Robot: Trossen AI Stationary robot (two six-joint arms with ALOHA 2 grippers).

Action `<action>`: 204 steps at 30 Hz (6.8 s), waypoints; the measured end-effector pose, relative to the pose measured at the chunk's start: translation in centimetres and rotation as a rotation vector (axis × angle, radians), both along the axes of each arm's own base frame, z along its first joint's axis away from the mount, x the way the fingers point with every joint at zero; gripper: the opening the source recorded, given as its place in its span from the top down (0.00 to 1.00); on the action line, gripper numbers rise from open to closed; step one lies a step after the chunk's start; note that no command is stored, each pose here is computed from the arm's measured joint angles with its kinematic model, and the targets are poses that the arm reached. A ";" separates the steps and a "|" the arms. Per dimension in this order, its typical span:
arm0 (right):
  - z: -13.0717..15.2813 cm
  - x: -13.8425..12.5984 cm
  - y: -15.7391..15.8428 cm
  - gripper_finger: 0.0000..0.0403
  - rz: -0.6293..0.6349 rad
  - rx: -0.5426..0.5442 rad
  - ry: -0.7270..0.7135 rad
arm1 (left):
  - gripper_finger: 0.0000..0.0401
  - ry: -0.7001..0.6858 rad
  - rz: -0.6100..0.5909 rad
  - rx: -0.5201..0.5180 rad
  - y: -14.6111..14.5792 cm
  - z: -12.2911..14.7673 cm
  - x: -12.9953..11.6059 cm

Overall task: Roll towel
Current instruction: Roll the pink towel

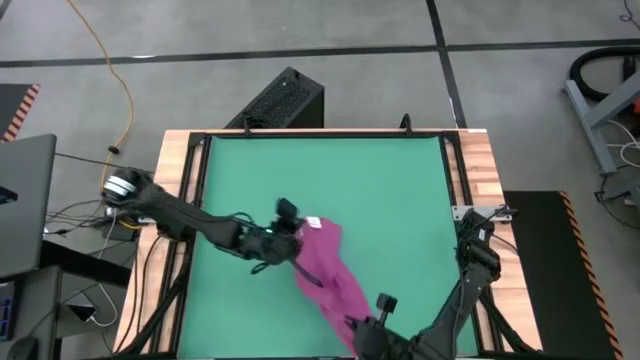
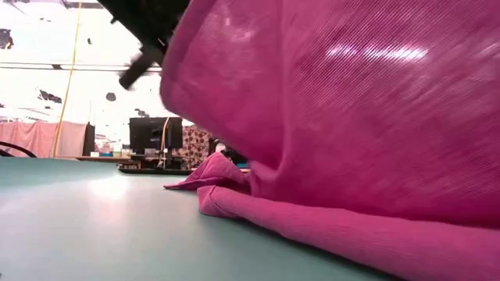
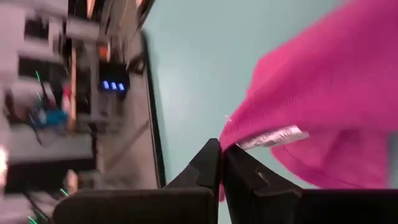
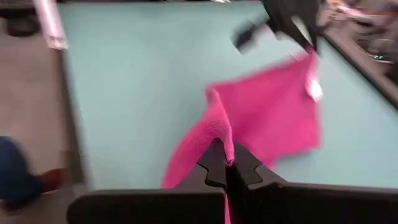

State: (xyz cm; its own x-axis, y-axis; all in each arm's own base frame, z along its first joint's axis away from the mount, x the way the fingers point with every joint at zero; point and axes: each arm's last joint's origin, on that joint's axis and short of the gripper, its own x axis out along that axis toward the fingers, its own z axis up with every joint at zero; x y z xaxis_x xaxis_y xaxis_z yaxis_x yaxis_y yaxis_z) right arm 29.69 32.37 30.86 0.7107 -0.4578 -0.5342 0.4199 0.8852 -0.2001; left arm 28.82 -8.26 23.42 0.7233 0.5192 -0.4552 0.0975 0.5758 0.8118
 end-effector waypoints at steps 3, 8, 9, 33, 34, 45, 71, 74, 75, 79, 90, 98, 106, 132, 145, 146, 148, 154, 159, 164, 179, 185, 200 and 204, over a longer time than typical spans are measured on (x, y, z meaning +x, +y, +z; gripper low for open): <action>-0.1 0.8 -1.8 0.98 -0.069 -0.036 0.026 | 1.00 -0.063 0.071 -0.135 0.2 2.2 -2.8; 1.4 2.5 -4.3 0.98 -0.090 -0.103 0.025 | 1.00 -0.160 0.139 -0.286 0.6 5.0 -7.0; 2.0 2.6 -4.8 0.98 -0.100 -0.118 -0.001 | 1.00 -0.173 0.144 -0.306 0.7 5.4 -7.7; 14.1 -0.5 -17.1 0.98 -0.163 -0.329 -0.047 | 1.00 -0.522 0.206 -0.769 1.1 12.6 -13.6; 14.2 -0.5 -17.3 0.98 -0.165 -0.332 -0.044 | 1.00 -0.529 0.210 -0.783 1.0 13.2 -13.6; 16.1 -2.9 -17.3 0.98 -0.142 -0.364 -0.099 | 1.00 -0.521 0.211 -0.839 -0.3 20.2 -13.5; 18.8 -4.5 -15.7 0.98 -0.190 -0.568 -0.209 | 1.00 -0.591 0.471 -0.815 1.8 27.2 -13.5; 17.2 -4.0 -18.5 0.98 -0.210 -0.426 -0.151 | 1.00 -0.559 0.527 -0.748 2.8 26.2 -12.6; 16.7 -3.2 -19.2 0.98 -0.236 -0.378 -0.143 | 1.00 -0.539 0.541 -0.724 3.0 25.7 -12.2; 14.6 -1.5 -21.1 0.98 -0.248 -0.361 -0.016 | 1.00 -0.448 0.642 -0.601 4.2 22.9 -10.3; 11.2 0.1 -25.3 0.98 -0.344 -0.311 0.156 | 1.00 -0.203 0.797 -0.501 8.5 18.3 -9.7; 9.2 0.1 -29.5 0.98 -0.471 -0.319 0.250 | 1.00 -0.196 0.817 -0.658 13.3 17.7 -10.3; 8.4 0.1 -29.6 0.98 -0.457 -0.346 0.299 | 1.00 -0.100 0.818 -0.720 14.6 15.8 -10.1; 14.0 -6.5 -14.7 0.98 -0.010 -0.121 -0.127 | 1.00 -0.032 0.578 -1.223 2.5 18.7 -14.1; 16.7 -9.1 -14.0 0.98 0.078 -0.137 -0.171 | 1.00 -0.209 0.423 -1.286 -2.2 26.0 -13.1; 16.8 -9.3 -14.1 0.98 0.074 -0.140 -0.166 | 1.00 -0.209 0.415 -1.296 -2.3 26.3 -13.0; 17.1 -9.3 -14.7 0.98 0.046 -0.126 -0.183 | 1.00 -0.225 0.398 -1.315 -2.4 27.1 -12.7; 18.1 -8.8 -18.0 0.98 -0.030 -0.164 -0.169 | 1.00 -0.330 0.391 -1.266 -0.1 28.5 -13.0; 18.2 -7.1 -21.5 0.98 -0.126 -0.151 -0.103 | 1.00 -0.464 0.482 -1.113 3.5 28.6 -13.4; 15.3 -4.3 -24.7 0.98 -0.188 -0.100 0.081 | 1.00 -0.429 0.649 -0.986 6.2 26.0 -12.4; 3.4 -0.6 -30.4 0.98 -0.403 -0.134 0.471 | 1.00 -0.127 0.878 -0.712 12.7 11.4 -8.3; -0.1 -0.7 -32.0 0.98 -0.440 -0.166 0.571 | 1.00 -0.078 0.859 -0.670 15.2 7.7 -7.7; 0.1 -0.7 -25.9 0.98 -0.270 -0.096 0.453 | 1.00 -0.071 0.777 -0.883 13.2 8.3 -10.2; 0.0 -1.2 -23.7 0.98 -0.259 -0.029 0.400 | 1.00 -0.093 0.743 -0.920 11.7 8.9 -10.9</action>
